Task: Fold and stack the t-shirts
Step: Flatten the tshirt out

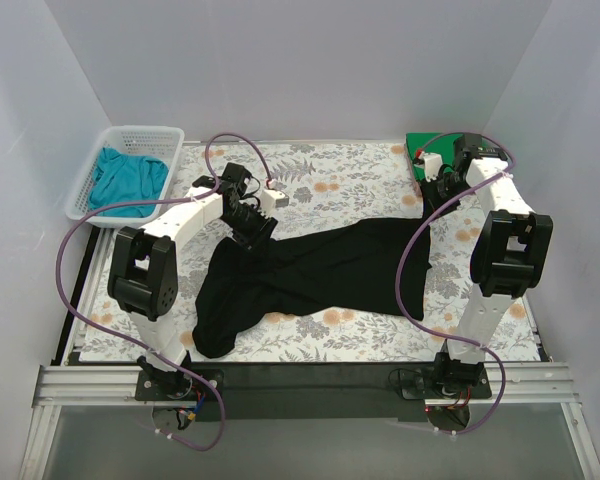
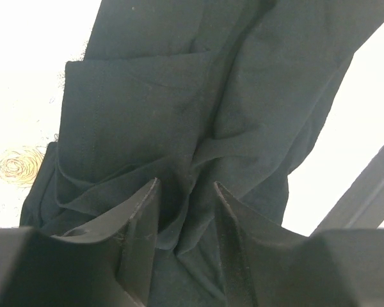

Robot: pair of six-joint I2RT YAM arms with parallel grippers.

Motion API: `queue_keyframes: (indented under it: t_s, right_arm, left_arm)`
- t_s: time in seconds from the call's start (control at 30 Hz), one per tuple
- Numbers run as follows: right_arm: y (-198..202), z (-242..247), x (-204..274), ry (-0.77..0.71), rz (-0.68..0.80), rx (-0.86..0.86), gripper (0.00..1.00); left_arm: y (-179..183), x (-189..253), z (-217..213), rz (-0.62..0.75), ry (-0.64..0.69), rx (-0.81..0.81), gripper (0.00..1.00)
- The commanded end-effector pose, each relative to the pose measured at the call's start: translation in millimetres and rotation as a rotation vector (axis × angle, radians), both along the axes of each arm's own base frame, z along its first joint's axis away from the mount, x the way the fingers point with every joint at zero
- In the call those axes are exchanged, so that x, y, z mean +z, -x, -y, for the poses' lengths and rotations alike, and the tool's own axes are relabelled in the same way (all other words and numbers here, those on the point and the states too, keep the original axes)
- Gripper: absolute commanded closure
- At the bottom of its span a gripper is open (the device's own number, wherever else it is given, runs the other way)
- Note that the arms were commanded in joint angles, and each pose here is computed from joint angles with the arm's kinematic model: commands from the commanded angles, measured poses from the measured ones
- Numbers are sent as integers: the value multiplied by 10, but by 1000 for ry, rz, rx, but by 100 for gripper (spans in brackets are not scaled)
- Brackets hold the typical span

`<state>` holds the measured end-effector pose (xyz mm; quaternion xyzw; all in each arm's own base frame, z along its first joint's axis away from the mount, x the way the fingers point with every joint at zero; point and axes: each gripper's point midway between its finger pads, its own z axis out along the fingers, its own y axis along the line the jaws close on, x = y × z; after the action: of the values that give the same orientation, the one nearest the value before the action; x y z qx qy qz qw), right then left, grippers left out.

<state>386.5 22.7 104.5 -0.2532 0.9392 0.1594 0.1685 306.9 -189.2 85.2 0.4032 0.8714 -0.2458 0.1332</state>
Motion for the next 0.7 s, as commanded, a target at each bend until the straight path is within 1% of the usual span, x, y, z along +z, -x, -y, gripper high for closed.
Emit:
queue_keyframes:
  t_s: [0.0, 0.07, 0.13, 0.27, 0.43, 0.47, 0.5, 0.57, 0.6, 0.63, 0.67]
  right_arm:
    - [24, -6, -12, -14, -13, 4, 99]
    - [24, -3, -8, -12, -11, 5, 99]
    - [31, 1, -12, -9, -13, 4, 99]
    - [36, -5, -21, -10, -16, 6, 99]
    - [32, 1, -32, -10, -18, 3, 99]
    - [36, -2, -32, -12, -19, 3, 99]
    - [37, 0, -36, -10, -20, 2, 99]
    - [36, 1, -27, -10, -18, 3, 99]
    - [32, 1, -23, -10, -16, 3, 99]
    - [32, 3, -23, -8, -17, 3, 99]
    - [24, 9, -17, -5, -14, 2, 99]
  left_arm:
    - [-11, -41, 3, 9, -5, -16, 62]
    - [-21, -52, -12, 14, -11, -11, 58]
    - [-35, -72, -23, 21, -21, -9, 57]
    - [-67, -89, -45, 45, -42, -8, 57]
    - [-78, -88, -44, 67, -49, -8, 61]
    - [-84, -87, -43, 74, -51, -7, 63]
    - [-95, -97, -55, 80, -54, -1, 69]
    - [-95, -95, -49, 80, -54, 4, 76]
    - [-90, -93, -42, 77, -50, 5, 89]
    - [-88, -71, -33, 78, -44, 7, 96]
    - [-91, -42, -32, 69, -36, 32, 100]
